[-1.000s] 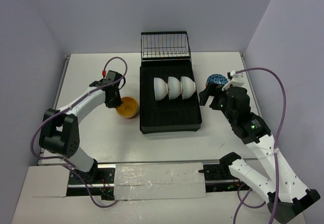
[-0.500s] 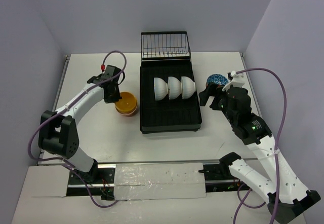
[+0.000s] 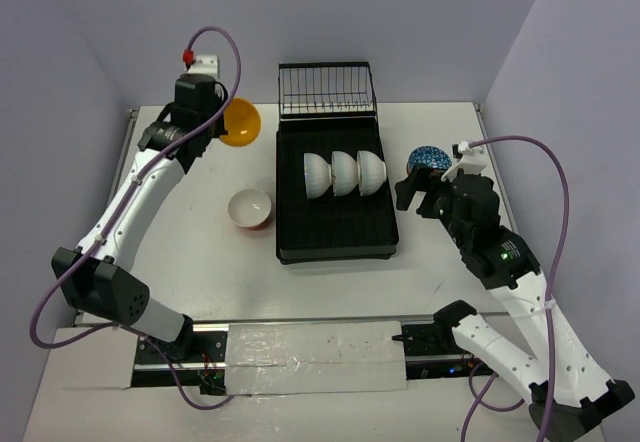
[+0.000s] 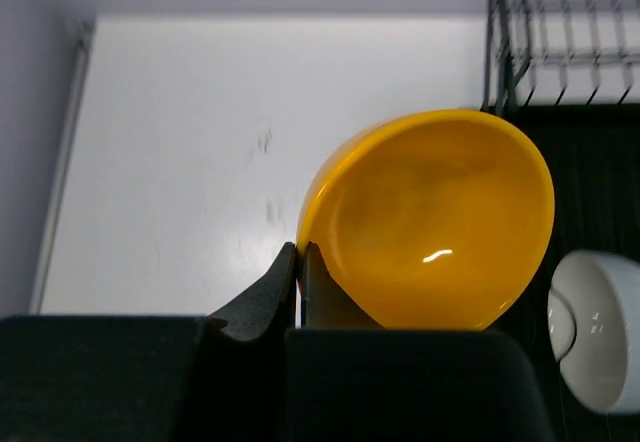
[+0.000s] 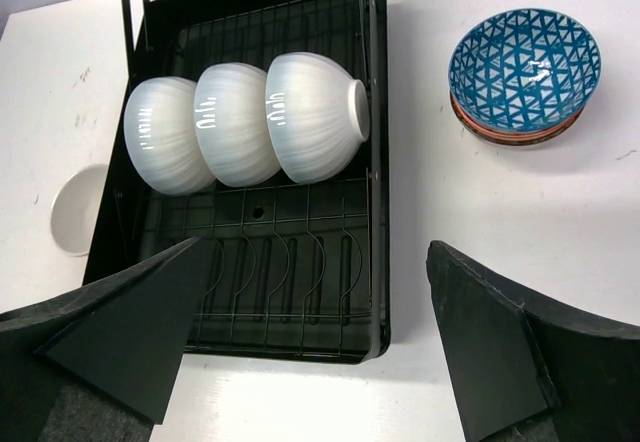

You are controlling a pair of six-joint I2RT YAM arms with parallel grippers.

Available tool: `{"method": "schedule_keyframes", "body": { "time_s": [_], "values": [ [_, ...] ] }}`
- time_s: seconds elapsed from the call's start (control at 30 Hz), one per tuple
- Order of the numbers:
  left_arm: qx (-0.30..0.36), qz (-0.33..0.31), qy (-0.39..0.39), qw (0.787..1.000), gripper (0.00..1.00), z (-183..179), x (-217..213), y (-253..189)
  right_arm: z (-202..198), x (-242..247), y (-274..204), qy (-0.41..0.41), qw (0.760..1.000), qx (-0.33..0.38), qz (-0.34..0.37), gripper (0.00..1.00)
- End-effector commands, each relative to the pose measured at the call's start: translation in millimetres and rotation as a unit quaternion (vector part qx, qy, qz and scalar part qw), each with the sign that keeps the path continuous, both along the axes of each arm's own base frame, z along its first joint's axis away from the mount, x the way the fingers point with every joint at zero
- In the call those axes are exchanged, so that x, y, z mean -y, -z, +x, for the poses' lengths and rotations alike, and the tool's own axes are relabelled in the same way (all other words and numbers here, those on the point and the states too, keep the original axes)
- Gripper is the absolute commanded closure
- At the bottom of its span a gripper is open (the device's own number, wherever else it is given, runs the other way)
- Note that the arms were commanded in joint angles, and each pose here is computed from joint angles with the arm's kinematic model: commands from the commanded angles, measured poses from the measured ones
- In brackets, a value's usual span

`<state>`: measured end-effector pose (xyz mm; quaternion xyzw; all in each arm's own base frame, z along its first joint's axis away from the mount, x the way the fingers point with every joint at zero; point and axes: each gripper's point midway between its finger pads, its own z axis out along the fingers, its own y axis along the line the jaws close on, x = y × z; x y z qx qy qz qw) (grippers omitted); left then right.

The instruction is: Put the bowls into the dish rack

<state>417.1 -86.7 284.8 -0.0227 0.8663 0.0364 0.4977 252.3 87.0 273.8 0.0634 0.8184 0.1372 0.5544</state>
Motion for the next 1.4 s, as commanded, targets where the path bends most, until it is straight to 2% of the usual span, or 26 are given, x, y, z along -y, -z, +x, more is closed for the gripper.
{"method": "schedule_keyframes", "body": {
  "time_s": [0.0,0.03,0.1,0.17,0.2,0.43,0.57,0.8,1.0,1.37],
  "values": [
    [0.147,0.029,0.029,0.988,1.0,37.3,4.8,-90.7,-2.1,5.3,-20.4,0.005,1.0,0.028,0.0,0.02],
    [0.153,0.055,0.042,0.986,1.0,46.8,6.6,-92.4,-2.8,5.3,-22.4,0.004,1.0,0.031,0.001,0.02],
    [0.202,0.059,0.057,0.976,1.0,61.3,16.9,-120.5,-3.4,6.9,-24.4,0.004,0.999,0.034,-0.003,0.02],
    [0.221,0.085,0.076,0.969,1.0,77.6,27.0,-124.9,-3.8,8.9,-29.1,0.007,0.999,0.038,-0.007,0.02],
    [0.256,0.087,0.079,0.959,1.0,84.9,31.6,-142.0,-4.2,10.6,-29.1,0.008,0.999,0.038,-0.013,0.02],
    [0.344,0.166,0.104,0.918,1.0,132.3,65.8,-160.2,-8.6,15.7,-37.0,0.006,0.998,0.051,-0.027,0.02],
    [0.38,0.205,0.11,0.895,1.0,144.3,88.8,-165.2,-13.0,16.2,-33.0,0.007,0.999,0.049,-0.019,0.02],
    [0.391,0.287,0.129,0.865,1.0,164.9,120.3,-136.1,-14.2,16.9,-26.0,0.006,0.999,0.045,-0.022,0.02],
    [0.387,0.363,0.105,0.841,1.0,178.4,131.2,-104.6,-15.6,18.1,-24.1,0.007,0.999,0.046,-0.024,0.02],
    [0.363,0.372,0.157,0.84,1.0,195.5,161.0,-43.4,-19.1,25.4,-17.2,0.017,0.998,0.046,-0.036,0.02]
  ]
}}
